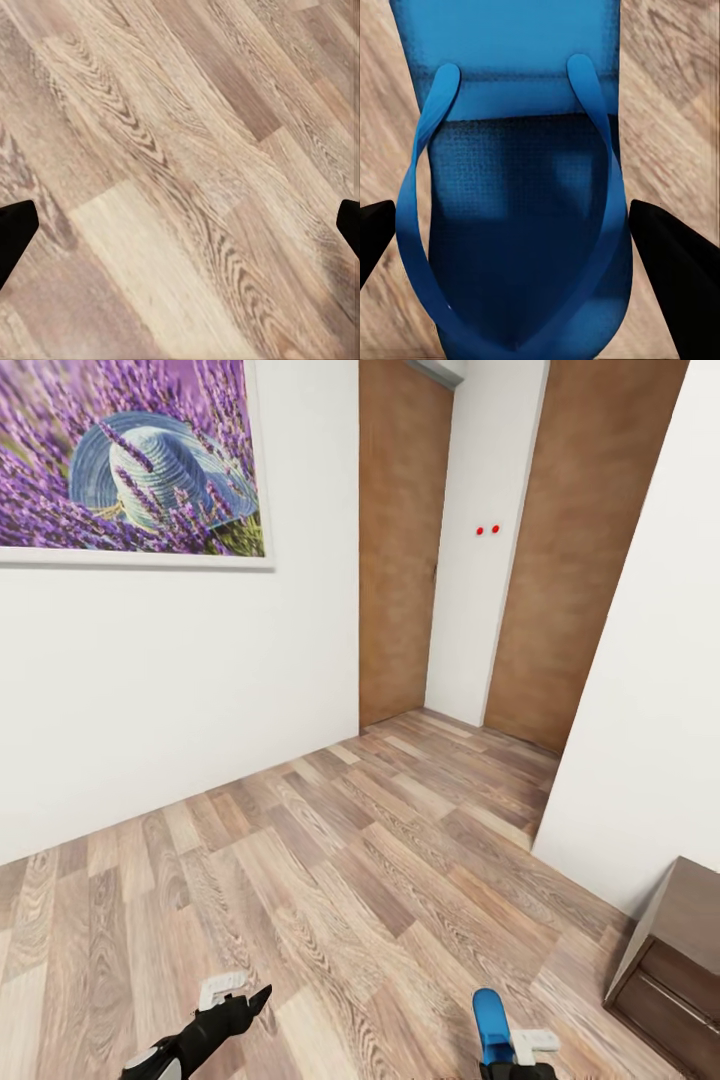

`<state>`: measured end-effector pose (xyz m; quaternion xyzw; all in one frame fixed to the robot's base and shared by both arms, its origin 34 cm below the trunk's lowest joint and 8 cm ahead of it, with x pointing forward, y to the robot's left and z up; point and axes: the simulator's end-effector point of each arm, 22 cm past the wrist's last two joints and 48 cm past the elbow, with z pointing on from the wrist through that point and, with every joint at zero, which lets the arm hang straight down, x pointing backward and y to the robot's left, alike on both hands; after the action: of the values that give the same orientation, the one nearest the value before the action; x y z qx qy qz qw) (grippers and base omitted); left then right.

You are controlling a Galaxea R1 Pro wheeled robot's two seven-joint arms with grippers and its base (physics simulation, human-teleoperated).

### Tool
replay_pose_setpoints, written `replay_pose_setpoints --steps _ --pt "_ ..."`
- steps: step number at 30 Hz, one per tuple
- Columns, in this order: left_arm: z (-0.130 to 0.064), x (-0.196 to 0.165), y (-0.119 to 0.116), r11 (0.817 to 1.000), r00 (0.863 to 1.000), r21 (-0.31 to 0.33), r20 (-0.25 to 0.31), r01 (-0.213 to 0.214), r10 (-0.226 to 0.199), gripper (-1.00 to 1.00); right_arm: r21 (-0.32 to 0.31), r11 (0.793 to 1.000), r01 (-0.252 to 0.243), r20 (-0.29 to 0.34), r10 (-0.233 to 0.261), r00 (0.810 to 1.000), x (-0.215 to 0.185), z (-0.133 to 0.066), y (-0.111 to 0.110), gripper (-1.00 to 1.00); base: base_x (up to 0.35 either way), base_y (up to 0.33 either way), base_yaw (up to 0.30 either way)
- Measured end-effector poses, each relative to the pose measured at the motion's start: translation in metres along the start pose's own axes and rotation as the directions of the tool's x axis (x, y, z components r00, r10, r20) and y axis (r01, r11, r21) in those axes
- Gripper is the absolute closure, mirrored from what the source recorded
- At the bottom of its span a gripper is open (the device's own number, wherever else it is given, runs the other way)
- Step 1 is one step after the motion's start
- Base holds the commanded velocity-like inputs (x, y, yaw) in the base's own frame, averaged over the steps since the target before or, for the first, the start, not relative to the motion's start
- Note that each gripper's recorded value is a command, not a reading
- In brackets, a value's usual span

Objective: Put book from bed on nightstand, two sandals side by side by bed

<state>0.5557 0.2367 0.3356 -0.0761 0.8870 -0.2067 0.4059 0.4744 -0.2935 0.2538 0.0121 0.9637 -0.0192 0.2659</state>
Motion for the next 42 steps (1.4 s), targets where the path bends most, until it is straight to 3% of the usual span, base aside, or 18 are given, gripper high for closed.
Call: replay_pose_setpoints --steps 17,42 --pt "0.001 0.006 -0.003 1.000 1.000 0.002 -0.009 0.006 -0.006 -1.00 0.001 1.000 -0.002 -0.093 0.002 0.996 0.045 -0.002 0.000 1.00 0.000 0.000 -0.297" --pt "0.004 0.019 -0.016 1.000 0.999 0.014 -0.028 0.025 -0.025 -1.00 0.004 1.000 -0.003 -0.105 0.004 0.995 0.050 -0.003 -0.002 1.00 0.000 0.000 -0.300"
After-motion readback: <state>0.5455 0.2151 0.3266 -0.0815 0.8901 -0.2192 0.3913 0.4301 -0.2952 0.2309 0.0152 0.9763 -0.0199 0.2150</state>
